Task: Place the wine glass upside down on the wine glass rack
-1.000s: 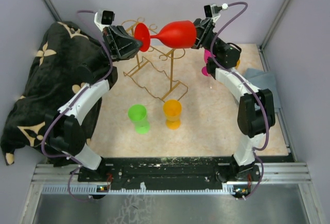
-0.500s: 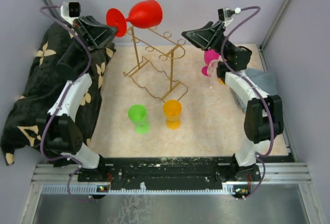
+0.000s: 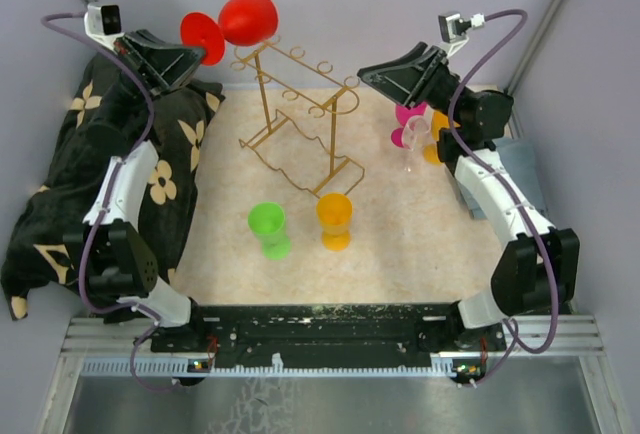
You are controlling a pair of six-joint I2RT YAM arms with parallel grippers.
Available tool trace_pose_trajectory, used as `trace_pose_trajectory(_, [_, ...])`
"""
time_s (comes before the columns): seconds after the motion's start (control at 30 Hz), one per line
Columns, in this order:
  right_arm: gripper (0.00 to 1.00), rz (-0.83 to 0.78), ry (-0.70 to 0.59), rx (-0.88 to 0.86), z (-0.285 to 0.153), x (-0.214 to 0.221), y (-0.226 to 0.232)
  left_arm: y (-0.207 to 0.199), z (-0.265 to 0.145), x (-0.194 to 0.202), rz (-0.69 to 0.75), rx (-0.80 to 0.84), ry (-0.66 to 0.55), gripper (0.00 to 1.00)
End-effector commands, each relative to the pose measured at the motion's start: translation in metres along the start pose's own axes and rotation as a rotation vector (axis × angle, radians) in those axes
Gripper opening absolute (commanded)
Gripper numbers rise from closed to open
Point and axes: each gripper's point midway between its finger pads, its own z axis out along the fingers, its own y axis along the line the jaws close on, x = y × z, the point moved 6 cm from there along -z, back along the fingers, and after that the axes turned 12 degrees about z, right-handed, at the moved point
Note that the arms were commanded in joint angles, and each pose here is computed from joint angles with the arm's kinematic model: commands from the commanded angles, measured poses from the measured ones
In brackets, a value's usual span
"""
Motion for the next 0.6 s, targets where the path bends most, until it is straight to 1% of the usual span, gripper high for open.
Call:
trace_pose_trajectory(0.0, [0.45,-0.094,0.012,0.065,-0.004,0.004,0.005,-0.007,-0.006,-0.011,0.154,-0.012,0.033,0.0])
trace_pose_trajectory(0.13, [0.45,-0.127,0.013,0.124,-0.009,0.008,0.007,0.012,-0.015,-0.018,0.202,-0.133,0.053,0.0])
trace_pose_trajectory(0.27, [0.45,-0.154,0.014,0.162,-0.013,0.012,0.012,0.031,-0.024,-0.029,0.29,-0.3,0.077,0.0])
trace_pose_trajectory(0.4, [0.45,-0.167,0.018,0.187,-0.018,0.017,0.016,0.047,-0.032,-0.043,0.372,-0.469,0.068,0.0])
trace_pose_trajectory(0.47, [0.45,-0.173,0.019,0.199,-0.02,0.018,0.016,0.054,-0.038,-0.047,0.373,-0.534,0.048,0.0])
trace_pose_trajectory(0.57, [0.45,-0.173,0.017,0.212,-0.021,0.02,0.016,0.069,-0.05,-0.047,0.316,-0.598,0.02,0.0])
